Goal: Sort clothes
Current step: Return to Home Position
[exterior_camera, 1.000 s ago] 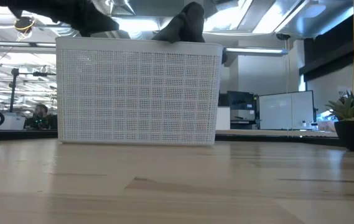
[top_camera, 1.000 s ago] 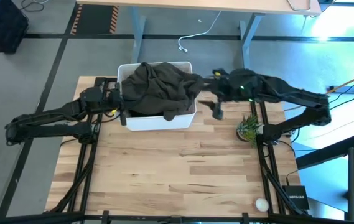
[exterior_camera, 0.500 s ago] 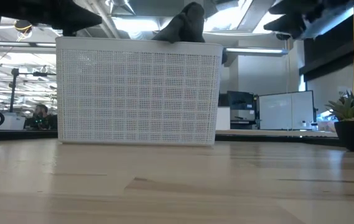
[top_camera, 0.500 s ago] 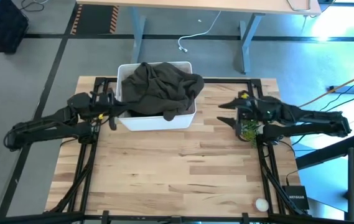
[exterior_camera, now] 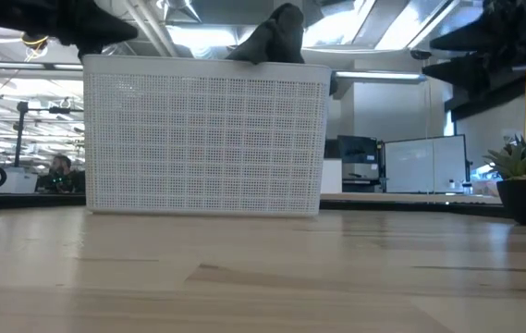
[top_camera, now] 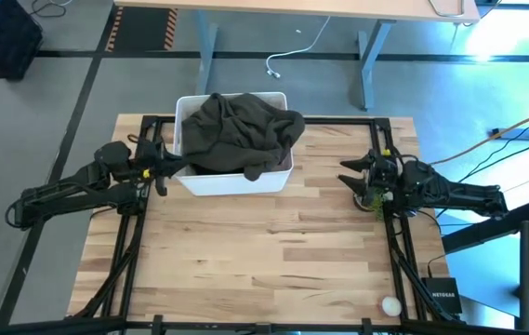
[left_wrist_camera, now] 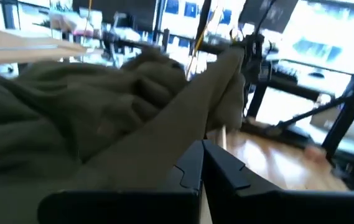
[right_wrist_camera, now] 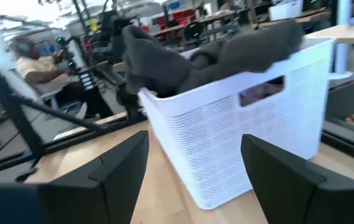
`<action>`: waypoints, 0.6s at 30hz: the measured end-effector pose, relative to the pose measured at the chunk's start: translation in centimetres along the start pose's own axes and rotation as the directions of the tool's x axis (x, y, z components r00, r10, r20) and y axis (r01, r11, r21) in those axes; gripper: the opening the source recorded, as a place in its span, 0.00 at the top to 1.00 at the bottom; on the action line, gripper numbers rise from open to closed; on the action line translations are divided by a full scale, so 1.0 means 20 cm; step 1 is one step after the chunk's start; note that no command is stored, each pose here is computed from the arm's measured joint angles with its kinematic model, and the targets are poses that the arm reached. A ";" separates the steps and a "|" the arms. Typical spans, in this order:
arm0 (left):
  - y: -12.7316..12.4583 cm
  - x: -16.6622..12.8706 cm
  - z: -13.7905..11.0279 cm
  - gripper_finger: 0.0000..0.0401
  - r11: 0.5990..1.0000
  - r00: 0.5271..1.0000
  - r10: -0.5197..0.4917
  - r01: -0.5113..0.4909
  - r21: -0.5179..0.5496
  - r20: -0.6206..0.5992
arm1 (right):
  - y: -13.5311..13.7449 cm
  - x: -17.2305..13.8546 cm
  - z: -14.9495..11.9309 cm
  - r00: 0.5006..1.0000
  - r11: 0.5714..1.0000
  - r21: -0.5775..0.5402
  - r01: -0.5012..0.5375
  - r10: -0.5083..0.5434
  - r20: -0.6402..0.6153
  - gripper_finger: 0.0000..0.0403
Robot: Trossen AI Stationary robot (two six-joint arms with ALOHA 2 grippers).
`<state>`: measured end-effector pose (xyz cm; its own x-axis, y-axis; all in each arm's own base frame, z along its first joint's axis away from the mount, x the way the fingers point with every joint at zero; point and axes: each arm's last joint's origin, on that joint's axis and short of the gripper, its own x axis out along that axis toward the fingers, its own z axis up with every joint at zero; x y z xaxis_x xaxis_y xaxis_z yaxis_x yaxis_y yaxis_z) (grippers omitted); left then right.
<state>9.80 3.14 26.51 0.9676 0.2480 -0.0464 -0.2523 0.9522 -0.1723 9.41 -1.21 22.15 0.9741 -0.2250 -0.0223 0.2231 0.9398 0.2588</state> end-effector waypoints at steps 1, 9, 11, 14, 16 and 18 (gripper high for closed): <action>0.00 0.00 -0.01 1.00 1.000 1.000 0.003 -0.003 0.006 -0.019 | -0.01 -0.01 -0.01 1.000 1.000 0.001 0.010 -0.010 0.009 0.32; 0.00 -0.06 -0.04 1.00 0.996 0.999 -0.036 0.036 0.076 0.000 | -0.04 -0.01 -0.14 1.000 0.999 -0.033 0.017 -0.017 0.008 0.32; 0.01 -0.07 -0.10 1.00 0.996 0.999 -0.039 0.038 0.075 0.010 | -0.05 -0.01 -0.18 1.000 0.999 -0.039 0.017 -0.017 -0.006 0.32; 0.02 -0.08 -0.19 1.00 0.998 0.997 -0.050 0.046 0.052 0.066 | -0.07 0.00 -0.24 0.999 0.999 -0.044 0.028 -0.029 -0.013 0.32; 0.03 -0.09 -0.24 1.00 0.998 0.993 -0.057 0.053 0.042 0.100 | -0.07 0.01 -0.24 1.000 0.999 -0.049 0.021 -0.020 0.011 0.32; 0.03 -0.08 -0.27 1.00 0.995 0.990 -0.096 0.092 0.044 0.106 | -0.07 0.01 -0.24 0.999 0.999 -0.054 0.002 0.000 0.036 0.32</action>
<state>8.08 2.31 21.10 0.9821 0.1730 0.0749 -0.1621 0.9778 -0.1325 9.50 -1.25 17.15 0.9721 -0.2344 0.0120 0.2270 0.9518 0.2061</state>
